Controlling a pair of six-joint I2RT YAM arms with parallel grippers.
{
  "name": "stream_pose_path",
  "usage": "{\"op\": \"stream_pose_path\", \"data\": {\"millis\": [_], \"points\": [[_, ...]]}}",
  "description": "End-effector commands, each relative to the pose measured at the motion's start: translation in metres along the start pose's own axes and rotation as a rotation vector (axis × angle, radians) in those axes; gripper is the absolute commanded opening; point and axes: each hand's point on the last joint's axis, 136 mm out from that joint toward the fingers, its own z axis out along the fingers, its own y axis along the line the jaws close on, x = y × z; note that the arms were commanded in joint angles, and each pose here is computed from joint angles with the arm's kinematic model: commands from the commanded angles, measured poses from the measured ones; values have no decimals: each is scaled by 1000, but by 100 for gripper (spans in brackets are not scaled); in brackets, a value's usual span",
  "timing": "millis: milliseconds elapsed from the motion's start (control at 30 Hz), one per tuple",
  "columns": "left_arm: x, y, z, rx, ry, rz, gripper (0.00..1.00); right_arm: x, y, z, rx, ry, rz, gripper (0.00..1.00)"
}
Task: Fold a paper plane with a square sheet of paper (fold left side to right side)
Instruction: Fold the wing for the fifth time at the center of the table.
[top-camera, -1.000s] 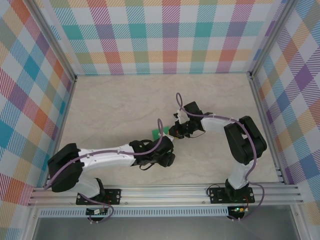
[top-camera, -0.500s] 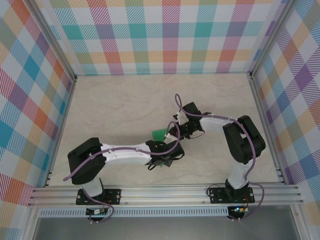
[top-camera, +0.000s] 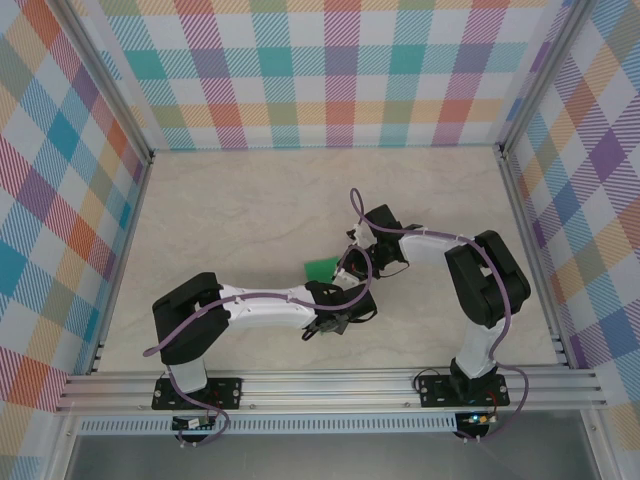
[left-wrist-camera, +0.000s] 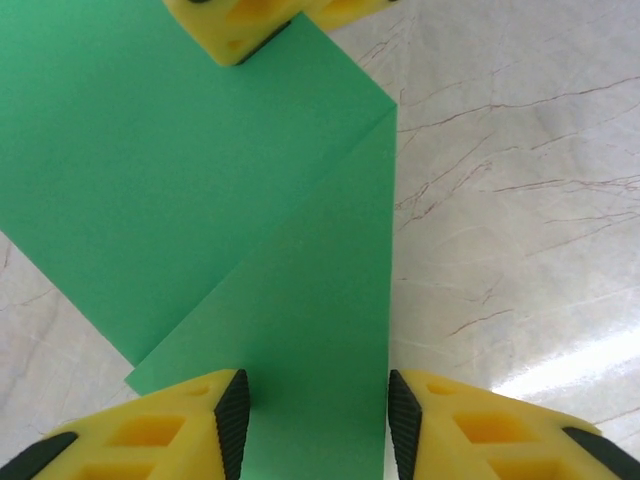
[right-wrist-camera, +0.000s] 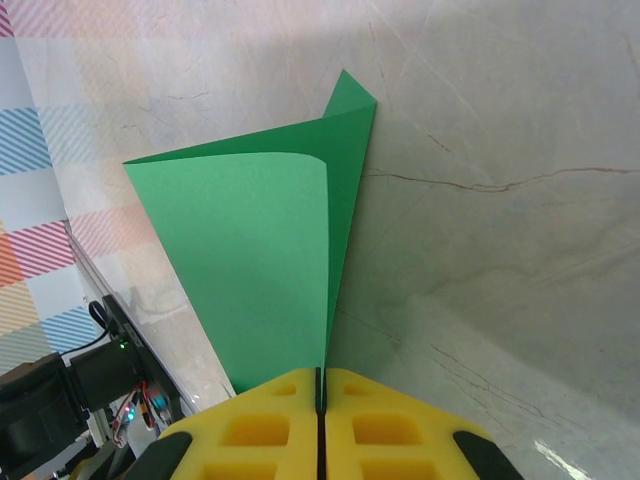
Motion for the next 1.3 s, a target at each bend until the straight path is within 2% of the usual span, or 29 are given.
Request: {"op": "stream_pose_path", "data": {"millis": [0, 367, 600, 800, 1000, 1267], "points": [[2, 1, 0, -38, 10, 9, 40, -1, 1, 4, 9, 11, 16, 9], [6, 7, 10, -74, 44, 1, 30, -3, -4, 6, 23, 1, 43, 13], [-2, 7, 6, -51, 20, -4, 25, -4, -4, 8, 23, 10, 43, 12], [-9, 4, 1, -28, 0, -8, 15, -6, -1, 6, 19, 2, 39, 13], [-14, 2, -4, 0, -13, -16, 7, -10, 8, 5, -23, -17, 53, 29], [-18, 1, -8, 33, -26, -31, 5, -18, 11, 0, -26, -52, 89, 38]]}}
